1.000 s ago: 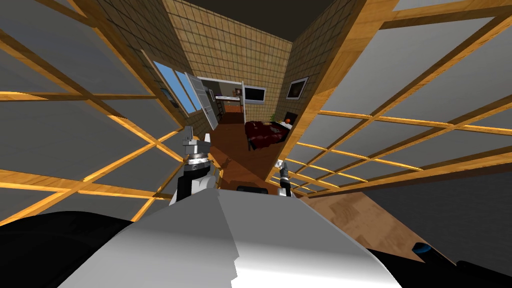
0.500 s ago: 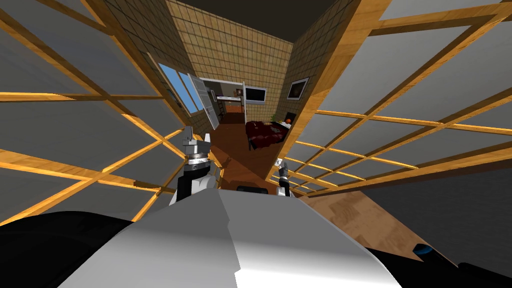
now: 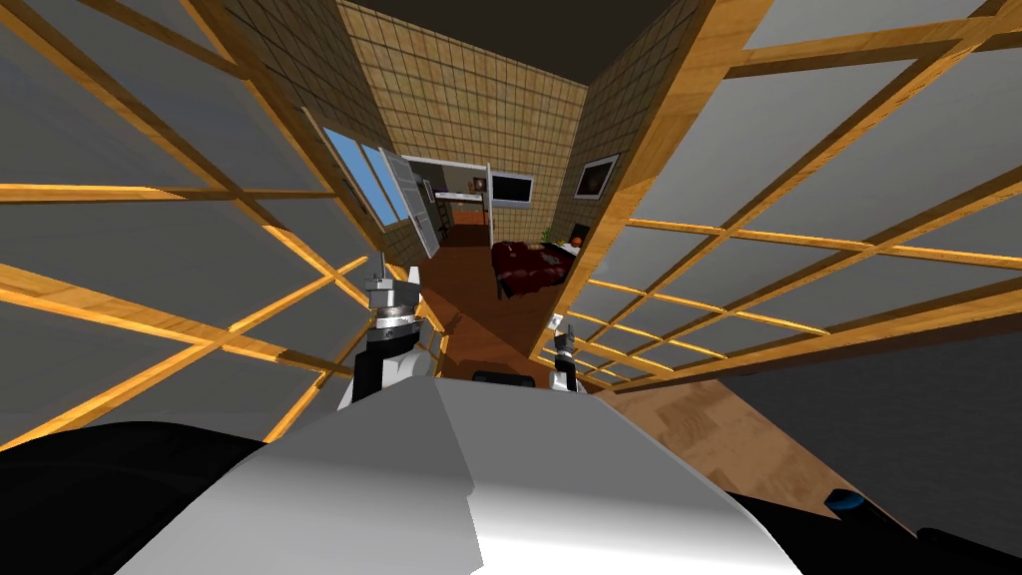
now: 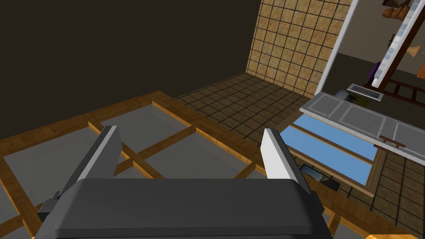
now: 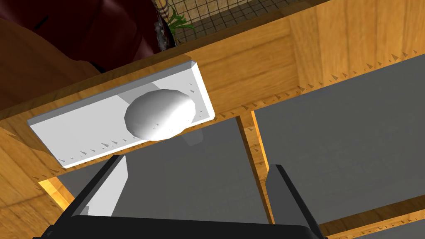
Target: Push the door open
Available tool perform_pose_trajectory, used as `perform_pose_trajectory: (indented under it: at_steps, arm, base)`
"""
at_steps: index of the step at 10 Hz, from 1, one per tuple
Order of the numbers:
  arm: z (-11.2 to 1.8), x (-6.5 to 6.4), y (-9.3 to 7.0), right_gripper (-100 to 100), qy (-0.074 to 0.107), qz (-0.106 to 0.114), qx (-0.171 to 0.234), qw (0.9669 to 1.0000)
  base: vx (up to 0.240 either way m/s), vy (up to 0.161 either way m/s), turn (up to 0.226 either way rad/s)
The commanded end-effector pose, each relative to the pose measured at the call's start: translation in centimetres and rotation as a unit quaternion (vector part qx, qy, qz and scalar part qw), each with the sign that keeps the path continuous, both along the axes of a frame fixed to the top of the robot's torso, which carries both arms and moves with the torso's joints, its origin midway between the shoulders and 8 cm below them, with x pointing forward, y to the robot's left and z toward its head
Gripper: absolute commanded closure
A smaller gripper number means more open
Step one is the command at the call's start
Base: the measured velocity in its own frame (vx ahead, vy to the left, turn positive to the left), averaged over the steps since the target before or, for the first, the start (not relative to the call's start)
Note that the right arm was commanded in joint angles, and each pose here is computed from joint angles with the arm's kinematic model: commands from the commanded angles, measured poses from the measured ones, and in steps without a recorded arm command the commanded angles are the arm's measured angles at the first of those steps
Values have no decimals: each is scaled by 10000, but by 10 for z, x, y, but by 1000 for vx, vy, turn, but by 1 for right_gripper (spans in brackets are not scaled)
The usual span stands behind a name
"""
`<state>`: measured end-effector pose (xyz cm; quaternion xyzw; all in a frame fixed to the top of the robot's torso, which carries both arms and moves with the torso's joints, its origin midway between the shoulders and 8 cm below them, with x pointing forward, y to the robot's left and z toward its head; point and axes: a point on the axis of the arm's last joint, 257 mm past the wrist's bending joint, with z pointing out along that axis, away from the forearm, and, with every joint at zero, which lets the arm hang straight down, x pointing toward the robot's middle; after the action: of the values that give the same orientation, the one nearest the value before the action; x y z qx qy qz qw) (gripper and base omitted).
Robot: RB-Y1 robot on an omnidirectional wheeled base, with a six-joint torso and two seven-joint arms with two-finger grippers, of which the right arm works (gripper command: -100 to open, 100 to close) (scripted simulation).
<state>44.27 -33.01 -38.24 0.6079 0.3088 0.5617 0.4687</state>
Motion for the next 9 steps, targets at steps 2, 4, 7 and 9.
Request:
perform_pose_trajectory:
  at_steps: [2,4,7,9]
  arm:
    - [0,2,3,-100,-106,-13,475,9988]
    - [-1,3,5,-100,-174,-22,777,9968]
    - [-2,5,10,-100,-301,-44,1355,9903]
    - [-2,7,12,-100,-368,-55,1654,9855]
  base:
    - [-38,-14,26]
    - [-58,-13,33]
    - [-40,-12,22]
    - [-48,-16,34]
